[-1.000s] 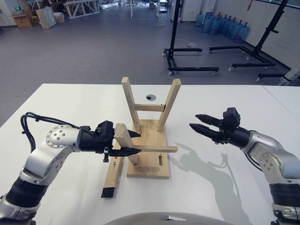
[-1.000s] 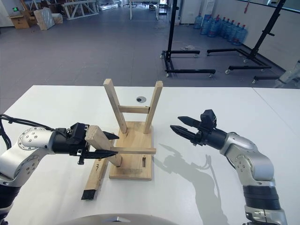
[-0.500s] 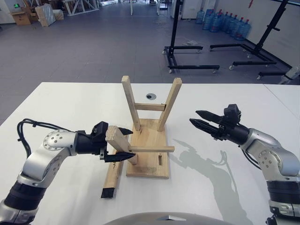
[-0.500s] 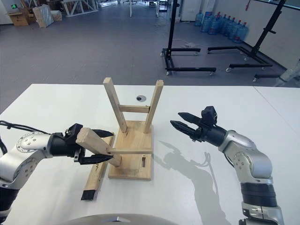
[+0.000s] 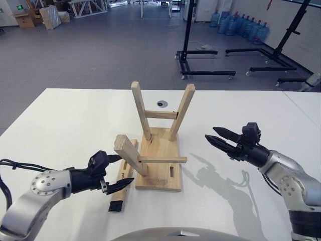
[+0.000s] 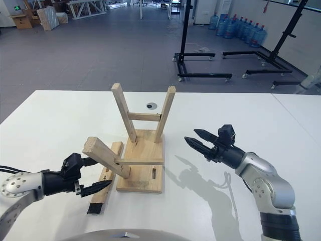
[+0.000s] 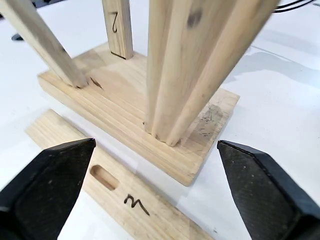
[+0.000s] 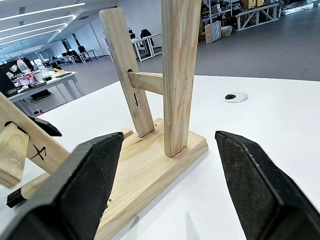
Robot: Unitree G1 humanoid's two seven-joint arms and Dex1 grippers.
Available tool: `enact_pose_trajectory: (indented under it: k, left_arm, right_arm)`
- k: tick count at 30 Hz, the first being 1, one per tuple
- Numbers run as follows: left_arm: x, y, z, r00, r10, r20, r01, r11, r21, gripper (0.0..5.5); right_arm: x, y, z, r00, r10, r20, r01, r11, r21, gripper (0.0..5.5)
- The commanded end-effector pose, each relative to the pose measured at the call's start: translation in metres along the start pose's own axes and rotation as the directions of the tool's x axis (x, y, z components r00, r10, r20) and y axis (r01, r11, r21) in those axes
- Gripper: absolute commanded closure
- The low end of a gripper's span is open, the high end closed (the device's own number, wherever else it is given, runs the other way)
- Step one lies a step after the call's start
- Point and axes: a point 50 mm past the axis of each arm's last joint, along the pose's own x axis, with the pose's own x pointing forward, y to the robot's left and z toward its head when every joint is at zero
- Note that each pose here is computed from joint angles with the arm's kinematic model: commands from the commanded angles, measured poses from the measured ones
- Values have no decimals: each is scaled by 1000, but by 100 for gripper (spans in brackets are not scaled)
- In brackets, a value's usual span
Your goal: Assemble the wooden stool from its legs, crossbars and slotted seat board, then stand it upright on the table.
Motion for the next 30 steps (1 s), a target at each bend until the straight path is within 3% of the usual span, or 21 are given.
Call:
enact_pose_trajectory:
  k: [1,6,15,22,26,30]
  left_arm:
    - [18,-12,-7,992,84,-93,-86,996,-20,104]
    - [22,-2,-17,952,213,-219,-209,977,43,104]
    - [13,13,-20,922,280,-267,-262,960,104,104]
    - [10,15,-49,898,255,-360,-247,967,67,104]
    - [12,22,-71,923,255,-289,-308,939,-154,144]
    - [5,26,-105,894,293,-339,-384,890,-244,212]
  right_arm:
    - [-1,9,-3,1000,-5,3,5,1000,2,213]
    - [-3,11,-2,1000,-13,4,13,1000,3,213]
    - [-4,14,-8,999,-38,25,38,999,16,213]
    - [-2,17,-10,1000,-22,12,22,1000,6,213]
    - [-2,20,-17,1000,-14,-28,13,1000,-23,213]
    - [1,21,-17,999,-6,-31,5,999,-33,213]
